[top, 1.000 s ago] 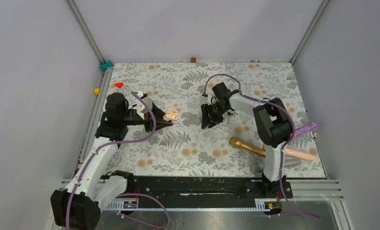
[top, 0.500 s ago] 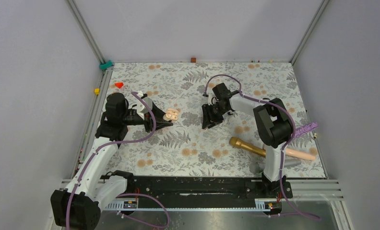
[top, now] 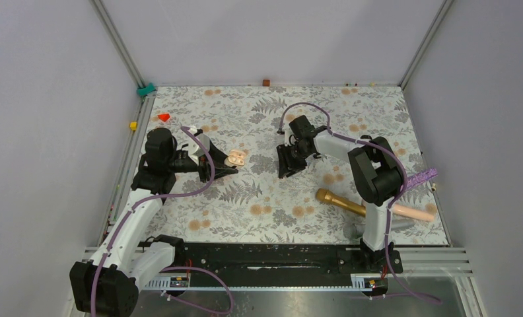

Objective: Insert the wireless bluetooth earbuds into the charging case
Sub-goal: Pick up the earbud from the center of the board.

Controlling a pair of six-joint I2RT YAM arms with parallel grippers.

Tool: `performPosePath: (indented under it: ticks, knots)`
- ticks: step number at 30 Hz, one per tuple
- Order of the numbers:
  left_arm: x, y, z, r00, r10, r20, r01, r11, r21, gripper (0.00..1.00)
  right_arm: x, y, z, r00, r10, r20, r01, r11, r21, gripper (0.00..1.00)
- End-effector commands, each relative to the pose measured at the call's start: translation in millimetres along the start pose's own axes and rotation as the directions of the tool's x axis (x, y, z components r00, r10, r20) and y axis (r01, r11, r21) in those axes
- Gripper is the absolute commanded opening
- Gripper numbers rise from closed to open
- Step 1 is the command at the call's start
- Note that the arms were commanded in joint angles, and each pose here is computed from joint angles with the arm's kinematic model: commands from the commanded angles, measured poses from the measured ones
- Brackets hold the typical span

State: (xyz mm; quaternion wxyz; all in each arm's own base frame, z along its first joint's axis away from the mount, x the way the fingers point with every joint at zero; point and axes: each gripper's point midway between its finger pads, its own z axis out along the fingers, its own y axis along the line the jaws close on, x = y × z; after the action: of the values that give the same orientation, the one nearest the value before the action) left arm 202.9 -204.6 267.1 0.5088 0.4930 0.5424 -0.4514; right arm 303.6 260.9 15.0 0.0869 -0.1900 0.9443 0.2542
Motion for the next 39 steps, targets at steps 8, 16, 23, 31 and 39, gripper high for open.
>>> performPosePath:
  ticks: [8, 16, 23, 31, 39]
  knots:
    - [-18, 0, -2, 0.996, 0.082, 0.019, -0.083, 0.997, 0.01, 0.0, 31, -8, 8, 0.995, -0.029, -0.092, 0.036, 0.996, 0.083, 0.44]
    - [-19, 0, -2, 0.996, 0.087, 0.02, -0.087, 0.996, 0.011, 0.0, 35, -13, 8, 0.994, -0.033, -0.106, 0.044, 0.994, 0.101, 0.42]
    - [-18, 0, -2, 0.996, 0.083, 0.019, -0.084, 0.996, 0.012, 0.0, 36, -11, 3, 0.994, -0.04, -0.102, 0.05, 0.994, 0.101, 0.42]
    - [-20, -1, -2, 0.996, 0.086, 0.021, -0.086, 0.996, 0.012, 0.0, 39, -10, 3, 0.993, -0.039, -0.108, 0.049, 0.994, 0.093, 0.42]
    - [-19, -1, -2, 0.996, 0.086, 0.02, -0.086, 0.996, 0.011, 0.0, 40, -14, 10, 0.992, -0.022, -0.122, 0.035, 0.994, 0.099, 0.4]
